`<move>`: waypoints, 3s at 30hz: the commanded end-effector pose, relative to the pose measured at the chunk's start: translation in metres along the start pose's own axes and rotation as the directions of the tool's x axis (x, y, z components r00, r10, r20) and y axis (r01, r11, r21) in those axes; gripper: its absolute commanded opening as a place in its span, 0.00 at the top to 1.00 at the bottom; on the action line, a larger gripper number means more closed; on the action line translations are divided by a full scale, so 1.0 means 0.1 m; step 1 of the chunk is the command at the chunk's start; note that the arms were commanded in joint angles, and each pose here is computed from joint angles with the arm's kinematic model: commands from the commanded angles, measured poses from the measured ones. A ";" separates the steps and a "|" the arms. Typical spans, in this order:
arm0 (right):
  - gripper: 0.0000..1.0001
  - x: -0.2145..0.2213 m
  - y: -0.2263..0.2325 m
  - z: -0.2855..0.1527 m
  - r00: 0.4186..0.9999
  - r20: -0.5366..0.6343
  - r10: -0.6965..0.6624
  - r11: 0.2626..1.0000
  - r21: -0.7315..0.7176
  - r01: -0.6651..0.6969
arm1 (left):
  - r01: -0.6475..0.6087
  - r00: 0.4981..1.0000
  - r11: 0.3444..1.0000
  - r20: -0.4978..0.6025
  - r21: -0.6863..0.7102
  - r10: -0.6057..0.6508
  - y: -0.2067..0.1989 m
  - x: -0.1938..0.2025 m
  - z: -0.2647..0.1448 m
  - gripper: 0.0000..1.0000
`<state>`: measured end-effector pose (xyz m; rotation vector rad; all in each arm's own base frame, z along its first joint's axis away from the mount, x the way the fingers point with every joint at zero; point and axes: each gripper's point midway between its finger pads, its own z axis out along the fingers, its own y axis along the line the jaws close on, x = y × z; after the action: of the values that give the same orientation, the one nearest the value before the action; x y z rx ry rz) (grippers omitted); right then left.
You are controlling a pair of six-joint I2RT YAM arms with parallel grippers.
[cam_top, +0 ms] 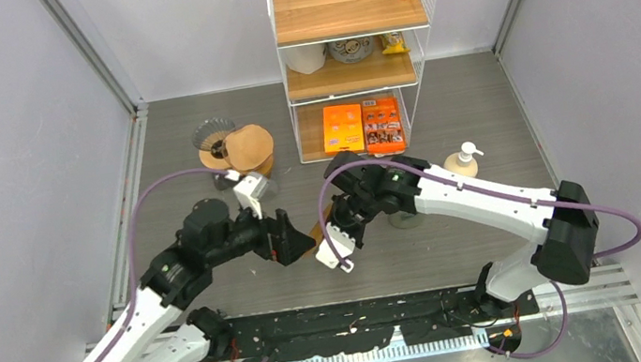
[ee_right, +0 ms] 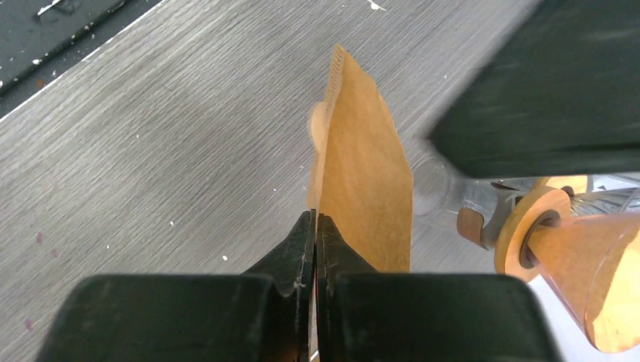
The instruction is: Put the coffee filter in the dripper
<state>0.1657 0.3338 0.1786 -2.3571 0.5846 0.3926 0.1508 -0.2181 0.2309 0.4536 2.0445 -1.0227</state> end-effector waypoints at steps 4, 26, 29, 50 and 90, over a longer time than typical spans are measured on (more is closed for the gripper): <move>0.95 0.00 -0.03 -0.01 1.000 -0.008 -0.014 0.995 -0.094 0.014 | -0.146 0.989 0.989 -0.025 0.040 0.147 0.04 0.00 0.24 0.00; 0.95 -0.12 -0.03 -0.06 0.997 0.044 -0.070 0.995 -0.072 0.073 | -0.066 0.995 0.998 -0.080 0.019 0.067 0.17 0.09 0.64 0.23; 0.95 -0.13 -0.05 -0.08 0.997 0.041 -0.065 0.996 -0.064 0.068 | -0.070 0.992 0.998 -0.107 -0.002 0.069 0.23 0.14 0.66 0.26; 0.95 -0.15 0.36 -0.20 0.986 0.069 -0.152 0.953 -0.255 0.165 | -0.105 0.994 0.980 -0.043 -0.171 0.099 0.49 -0.09 0.70 0.87; 0.05 0.33 -0.90 -1.92 0.929 0.089 0.358 0.429 0.869 -0.248 | -0.011 0.965 0.852 0.219 -0.523 0.147 0.77 -0.72 -0.33 1.00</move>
<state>0.2340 0.2722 0.2906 -1.7220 0.8756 0.0040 0.2170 -0.1842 0.2249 0.3091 2.0257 -0.5605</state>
